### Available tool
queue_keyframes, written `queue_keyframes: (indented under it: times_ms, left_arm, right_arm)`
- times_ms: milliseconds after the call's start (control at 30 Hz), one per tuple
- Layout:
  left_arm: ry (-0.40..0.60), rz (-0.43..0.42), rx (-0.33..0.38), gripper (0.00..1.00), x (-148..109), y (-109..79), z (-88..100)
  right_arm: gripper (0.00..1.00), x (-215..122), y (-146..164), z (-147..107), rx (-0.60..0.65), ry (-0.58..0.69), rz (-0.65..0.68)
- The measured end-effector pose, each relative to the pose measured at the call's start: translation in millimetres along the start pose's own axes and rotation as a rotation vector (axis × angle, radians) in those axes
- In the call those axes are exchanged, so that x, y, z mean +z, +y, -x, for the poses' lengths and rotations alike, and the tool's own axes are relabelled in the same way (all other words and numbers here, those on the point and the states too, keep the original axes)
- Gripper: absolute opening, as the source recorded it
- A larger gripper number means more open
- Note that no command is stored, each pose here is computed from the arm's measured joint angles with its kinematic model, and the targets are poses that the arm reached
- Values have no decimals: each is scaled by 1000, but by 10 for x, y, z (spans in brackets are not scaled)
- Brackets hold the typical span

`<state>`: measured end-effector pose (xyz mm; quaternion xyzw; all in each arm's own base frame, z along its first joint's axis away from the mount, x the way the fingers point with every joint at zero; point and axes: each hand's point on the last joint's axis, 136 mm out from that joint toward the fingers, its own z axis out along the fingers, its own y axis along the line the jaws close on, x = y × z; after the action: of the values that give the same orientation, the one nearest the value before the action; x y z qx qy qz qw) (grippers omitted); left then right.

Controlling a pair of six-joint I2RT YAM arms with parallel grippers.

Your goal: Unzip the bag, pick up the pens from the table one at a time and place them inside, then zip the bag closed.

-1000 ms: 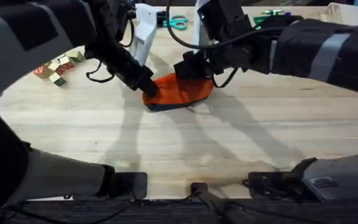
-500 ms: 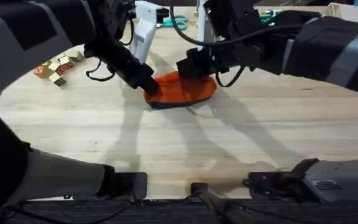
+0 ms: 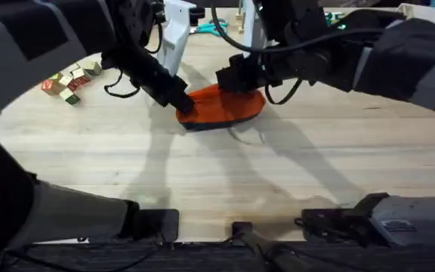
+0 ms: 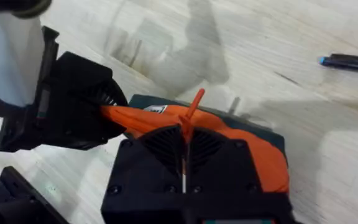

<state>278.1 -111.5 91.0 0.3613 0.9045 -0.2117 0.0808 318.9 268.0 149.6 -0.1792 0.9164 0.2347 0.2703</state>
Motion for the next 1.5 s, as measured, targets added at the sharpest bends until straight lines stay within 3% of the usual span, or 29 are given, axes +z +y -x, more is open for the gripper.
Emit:
queue_keyframes:
  times_ms: [533, 733, 1100, 1300, 1500]
  left_arm:
    - [8, 4, -4, 43, -2, 9, -19]
    - [26, 28, -12, 43, -12, 61, -62]
    - [50, 59, -14, 43, -17, 117, -109]
    - [51, 62, -15, 43, -20, 124, -112]
    - [49, 65, -15, 43, -21, 135, -108]
  right_arm:
    - [30, 2, 50, 104, -5, -43, 35]
    - [31, -8, 208, 198, -20, -83, 93]
    - [33, 24, 445, 153, -62, -83, 133]
    - [33, 266, 701, 132, -105, -94, 199]
    - [33, 388, 751, 173, -86, -112, 226]
